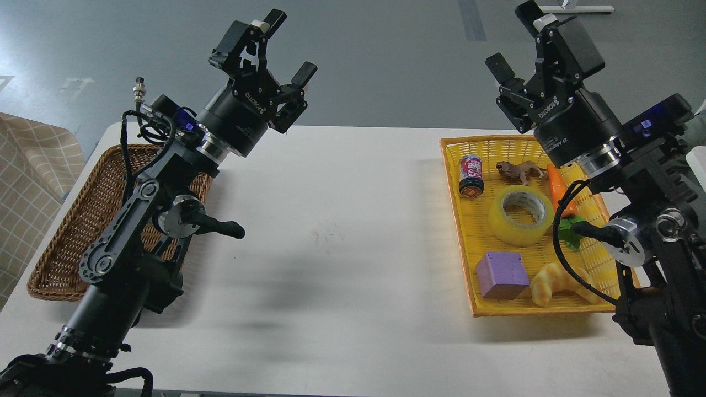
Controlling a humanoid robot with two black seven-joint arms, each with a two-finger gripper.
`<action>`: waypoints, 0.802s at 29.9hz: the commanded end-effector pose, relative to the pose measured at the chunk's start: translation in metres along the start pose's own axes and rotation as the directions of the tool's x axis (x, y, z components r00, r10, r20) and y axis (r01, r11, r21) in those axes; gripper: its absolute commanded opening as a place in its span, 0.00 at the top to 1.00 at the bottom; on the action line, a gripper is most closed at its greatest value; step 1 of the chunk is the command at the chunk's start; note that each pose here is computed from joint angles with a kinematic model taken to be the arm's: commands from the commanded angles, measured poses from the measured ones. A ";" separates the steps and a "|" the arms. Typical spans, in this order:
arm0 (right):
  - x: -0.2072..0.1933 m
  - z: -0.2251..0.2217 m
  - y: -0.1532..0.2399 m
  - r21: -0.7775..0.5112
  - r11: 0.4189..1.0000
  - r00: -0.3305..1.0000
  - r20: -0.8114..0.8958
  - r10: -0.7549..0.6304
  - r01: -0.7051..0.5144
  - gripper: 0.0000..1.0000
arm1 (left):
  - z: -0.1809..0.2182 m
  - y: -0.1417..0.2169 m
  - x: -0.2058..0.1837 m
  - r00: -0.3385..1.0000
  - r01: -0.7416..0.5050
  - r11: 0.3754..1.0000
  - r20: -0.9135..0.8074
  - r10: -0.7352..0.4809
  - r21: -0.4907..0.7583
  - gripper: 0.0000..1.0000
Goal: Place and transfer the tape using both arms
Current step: 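Move the right gripper down toward the tape roll in the yellow tray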
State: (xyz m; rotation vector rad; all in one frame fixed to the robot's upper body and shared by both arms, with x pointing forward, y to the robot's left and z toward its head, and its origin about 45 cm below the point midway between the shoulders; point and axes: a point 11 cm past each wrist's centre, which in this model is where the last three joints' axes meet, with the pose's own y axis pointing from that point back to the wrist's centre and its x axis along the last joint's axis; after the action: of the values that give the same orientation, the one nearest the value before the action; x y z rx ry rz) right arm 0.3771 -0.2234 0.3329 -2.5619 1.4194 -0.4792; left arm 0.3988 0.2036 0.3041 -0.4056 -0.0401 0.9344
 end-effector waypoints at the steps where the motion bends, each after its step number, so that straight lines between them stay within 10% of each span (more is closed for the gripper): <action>1: 0.010 0.002 0.006 -0.034 0.999 0.999 -0.054 -0.004 0.003 0.00 | -0.001 0.000 0.000 1.000 -0.002 1.000 -0.001 0.002 0.001 0.01; 24: 0.021 0.044 0.037 -0.479 0.873 0.552 -0.707 -0.443 0.087 0.00 | -0.009 0.005 0.004 0.998 -0.055 0.998 -0.013 0.055 0.013 0.01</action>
State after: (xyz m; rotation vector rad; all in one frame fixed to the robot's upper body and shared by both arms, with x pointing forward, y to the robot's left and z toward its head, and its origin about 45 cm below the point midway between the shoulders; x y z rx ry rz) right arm 0.3762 -0.2646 0.2937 -3.0396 1.4652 -1.6417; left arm 0.3985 0.2055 0.2950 -0.4007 -0.0158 0.9779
